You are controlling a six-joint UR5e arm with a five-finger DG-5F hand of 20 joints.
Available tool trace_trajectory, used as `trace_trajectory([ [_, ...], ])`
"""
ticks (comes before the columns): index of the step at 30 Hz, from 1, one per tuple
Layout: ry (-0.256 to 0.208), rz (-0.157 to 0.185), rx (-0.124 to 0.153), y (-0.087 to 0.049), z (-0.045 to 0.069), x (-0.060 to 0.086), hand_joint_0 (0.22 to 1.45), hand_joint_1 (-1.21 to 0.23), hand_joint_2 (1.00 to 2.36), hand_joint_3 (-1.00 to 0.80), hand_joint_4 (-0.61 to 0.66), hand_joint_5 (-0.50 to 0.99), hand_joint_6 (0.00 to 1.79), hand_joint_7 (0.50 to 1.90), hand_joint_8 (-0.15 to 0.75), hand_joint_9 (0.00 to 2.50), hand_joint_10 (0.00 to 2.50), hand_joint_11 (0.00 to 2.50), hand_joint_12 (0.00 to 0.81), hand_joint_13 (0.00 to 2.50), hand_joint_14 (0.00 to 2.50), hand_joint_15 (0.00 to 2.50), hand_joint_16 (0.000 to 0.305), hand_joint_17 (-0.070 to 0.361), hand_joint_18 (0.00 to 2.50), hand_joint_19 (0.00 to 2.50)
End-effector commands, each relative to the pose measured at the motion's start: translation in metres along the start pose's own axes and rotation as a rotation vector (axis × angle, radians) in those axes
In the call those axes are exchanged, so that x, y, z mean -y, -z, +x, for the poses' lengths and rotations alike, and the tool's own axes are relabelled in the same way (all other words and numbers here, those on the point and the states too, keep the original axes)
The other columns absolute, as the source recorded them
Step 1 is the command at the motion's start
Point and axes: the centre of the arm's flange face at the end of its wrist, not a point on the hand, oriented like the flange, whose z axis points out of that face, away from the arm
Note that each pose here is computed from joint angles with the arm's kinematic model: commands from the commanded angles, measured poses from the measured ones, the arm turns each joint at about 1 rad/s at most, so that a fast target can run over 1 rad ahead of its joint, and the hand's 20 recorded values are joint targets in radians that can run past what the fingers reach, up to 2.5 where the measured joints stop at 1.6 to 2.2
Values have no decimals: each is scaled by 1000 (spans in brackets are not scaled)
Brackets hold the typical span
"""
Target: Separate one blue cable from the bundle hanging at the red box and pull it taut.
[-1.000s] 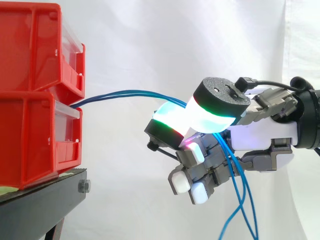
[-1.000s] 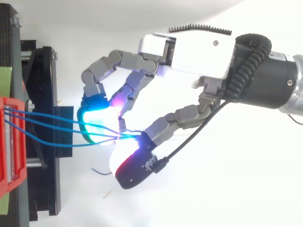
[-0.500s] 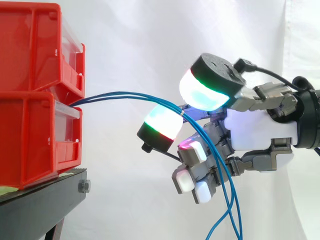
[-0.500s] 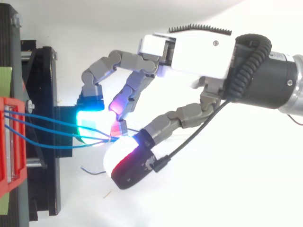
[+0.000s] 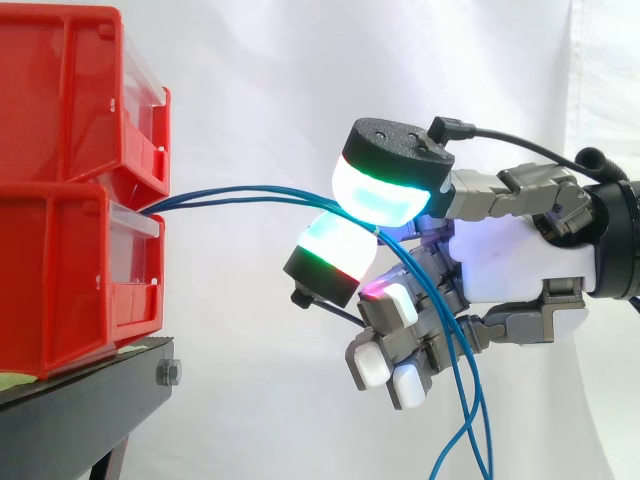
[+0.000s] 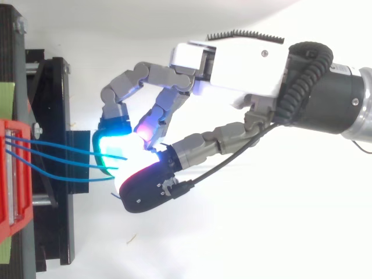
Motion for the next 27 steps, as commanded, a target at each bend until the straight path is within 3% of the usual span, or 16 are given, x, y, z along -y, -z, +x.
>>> trace_trajectory([
  [1,0,0,0,0,0,0,614,-880,1017,-104,-51,-124,887,1315,334,1126,22,869,377,986,22,549,51,115,931,556],
  [6,0,0,0,0,0,0,726,-922,1022,-75,-197,-157,939,1426,306,1109,24,926,350,984,23,561,45,102,904,544],
  [10,0,1,0,0,0,1,804,-935,1021,-181,-221,-173,949,1390,298,1080,24,920,342,975,21,566,44,100,874,561],
  [13,0,0,0,0,0,1,854,-936,1008,-397,-249,-173,951,1275,283,1061,25,924,340,969,22,556,44,98,855,547],
  [17,0,0,0,0,0,0,853,-945,1000,-500,-243,-172,948,1218,276,1051,24,903,333,964,22,546,43,96,874,501],
  [27,-1,-2,0,0,0,1,815,-962,1000,-500,-242,-155,939,1325,277,1079,25,916,328,985,22,535,42,93,906,470],
])
